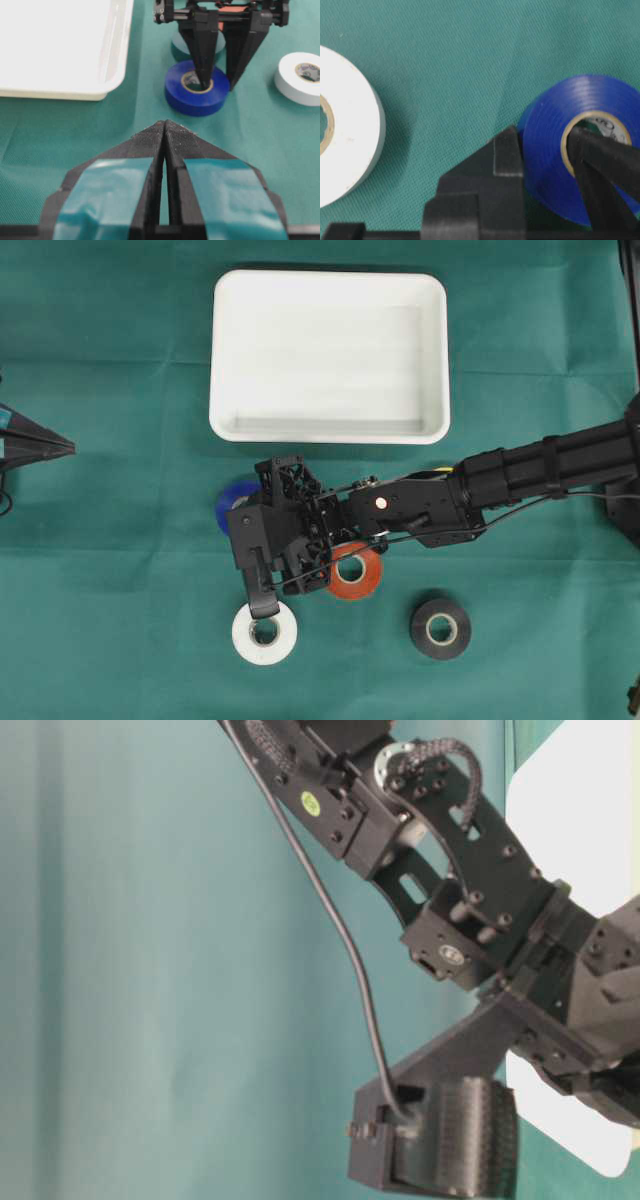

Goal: Put the tape into the white case with the right arm.
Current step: 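Lower the right gripper and grasp the blue tape roll, then lift the blue tape and carry it into the white tray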

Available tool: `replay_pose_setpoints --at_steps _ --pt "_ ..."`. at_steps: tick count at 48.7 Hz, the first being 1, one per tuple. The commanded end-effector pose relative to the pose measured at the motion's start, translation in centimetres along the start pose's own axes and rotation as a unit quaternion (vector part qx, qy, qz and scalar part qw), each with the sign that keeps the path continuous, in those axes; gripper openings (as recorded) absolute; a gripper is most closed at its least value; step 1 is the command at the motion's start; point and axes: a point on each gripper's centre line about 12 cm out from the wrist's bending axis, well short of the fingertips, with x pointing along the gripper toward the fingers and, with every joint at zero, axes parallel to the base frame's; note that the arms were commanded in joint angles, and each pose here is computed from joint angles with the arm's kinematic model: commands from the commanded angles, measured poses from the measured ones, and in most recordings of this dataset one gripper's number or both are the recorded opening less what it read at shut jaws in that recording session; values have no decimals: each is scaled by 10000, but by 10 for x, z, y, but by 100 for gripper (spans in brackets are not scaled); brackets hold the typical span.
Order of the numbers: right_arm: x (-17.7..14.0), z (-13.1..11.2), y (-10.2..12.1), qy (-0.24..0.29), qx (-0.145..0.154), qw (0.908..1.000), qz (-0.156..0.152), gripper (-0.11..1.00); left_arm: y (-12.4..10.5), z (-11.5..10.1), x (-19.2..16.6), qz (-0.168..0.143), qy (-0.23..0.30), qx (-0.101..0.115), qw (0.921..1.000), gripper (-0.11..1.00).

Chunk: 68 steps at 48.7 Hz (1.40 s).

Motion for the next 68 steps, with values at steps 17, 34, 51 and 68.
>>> replay_pose_setpoints --at_steps 17,34,51,68 --pt "-40 43 6 -565 -22 9984 38 3 0 4 1 -8 -46 2 10000 1" --pt "-63 57 5 -608 -13 9981 -26 3 0 4 0 -1 -54 -8 10000 1" --pt "-66 56 -26 -514 168 9981 -292 3 0 4 0 -9 -53 2 10000 1" --pt "-77 56 -96 -538 317 9940 -900 3 0 4 1 -8 -46 2 10000 1"
